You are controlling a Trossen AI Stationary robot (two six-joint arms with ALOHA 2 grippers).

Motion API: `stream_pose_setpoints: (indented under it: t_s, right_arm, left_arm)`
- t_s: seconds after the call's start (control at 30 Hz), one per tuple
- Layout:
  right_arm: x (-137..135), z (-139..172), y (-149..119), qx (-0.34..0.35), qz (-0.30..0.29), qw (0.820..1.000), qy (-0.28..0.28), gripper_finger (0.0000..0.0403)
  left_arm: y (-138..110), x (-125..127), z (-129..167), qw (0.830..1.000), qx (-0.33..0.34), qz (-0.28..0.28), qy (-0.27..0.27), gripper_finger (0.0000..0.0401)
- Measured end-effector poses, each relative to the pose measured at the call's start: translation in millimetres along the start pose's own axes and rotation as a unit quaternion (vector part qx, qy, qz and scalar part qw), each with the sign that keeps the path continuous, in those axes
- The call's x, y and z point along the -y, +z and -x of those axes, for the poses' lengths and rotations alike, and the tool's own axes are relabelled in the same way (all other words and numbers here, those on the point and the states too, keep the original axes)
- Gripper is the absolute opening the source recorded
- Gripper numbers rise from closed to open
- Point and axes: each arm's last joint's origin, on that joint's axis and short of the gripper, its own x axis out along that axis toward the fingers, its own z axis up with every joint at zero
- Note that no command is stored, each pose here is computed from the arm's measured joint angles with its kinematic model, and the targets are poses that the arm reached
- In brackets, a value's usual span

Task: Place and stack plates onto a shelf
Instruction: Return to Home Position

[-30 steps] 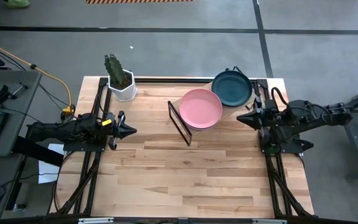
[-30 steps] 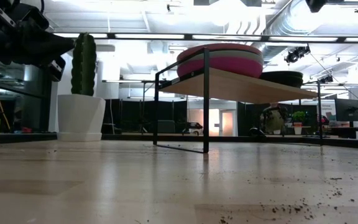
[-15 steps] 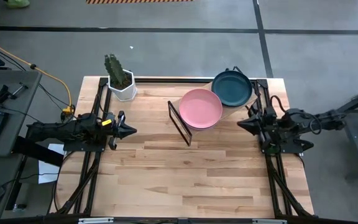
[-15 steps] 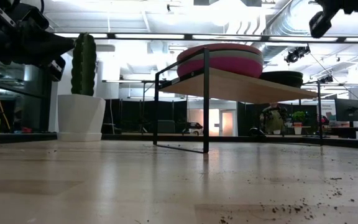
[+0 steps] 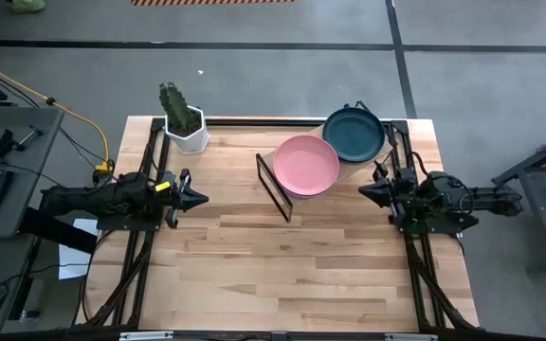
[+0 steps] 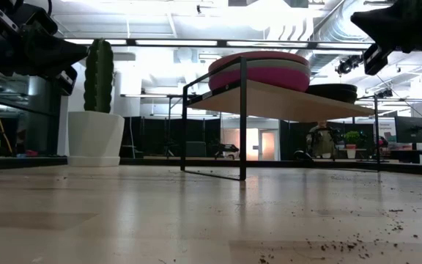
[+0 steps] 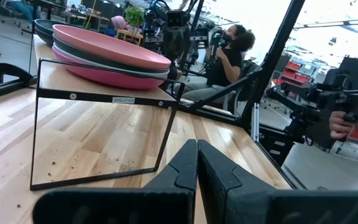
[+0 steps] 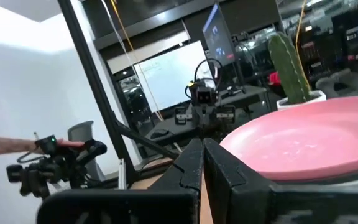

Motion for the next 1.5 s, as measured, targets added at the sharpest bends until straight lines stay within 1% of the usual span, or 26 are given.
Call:
stream_pose_setpoints:
  t_s: [0.1,0.3,0.57,0.67,0.77,0.93,1.07,1.17,1.5]
  right_arm:
    - [1,3,-3,-0.002,0.021,1.000,-0.001,0.0000]
    - [4,3,-10,-0.038,0.052,0.998,-0.011,0.0000]
    - [4,3,-10,-0.041,0.065,0.997,-0.013,0.0000]
    - [7,3,-18,-0.029,0.054,0.998,-0.011,0.0000]
    - [10,3,-26,-0.056,0.044,0.997,-0.020,0.0000]
    - [10,3,-28,-0.067,0.055,0.996,-0.019,0.0000]
    - [13,5,-37,-0.113,0.056,0.992,-0.032,0.0000]
    - [13,4,-38,-0.120,0.054,0.991,-0.033,0.0000]
    - [14,4,-38,-0.120,0.000,0.992,-0.041,0.0000]
  left_arm:
    - [0,0,0,1.000,0.000,0.000,0.000,0.0000]
    - [0,0,0,1.000,0.000,0.000,0.000,0.0000]
    - [0,0,0,1.000,0.000,0.000,0.000,0.0000]
    - [0,0,0,1.000,0.000,0.000,0.000,0.0000]
    - [0,0,0,1.000,0.000,0.000,0.000,0.0000]
    - [0,0,0,1.000,0.000,0.000,0.000,0.0000]
    - [0,0,0,1.000,0.000,0.000,0.000,0.0000]
    - [0,0,0,1.000,0.000,0.000,0.000,0.0000]
    - [0,0,0,1.000,0.000,0.000,0.000,0.0000]
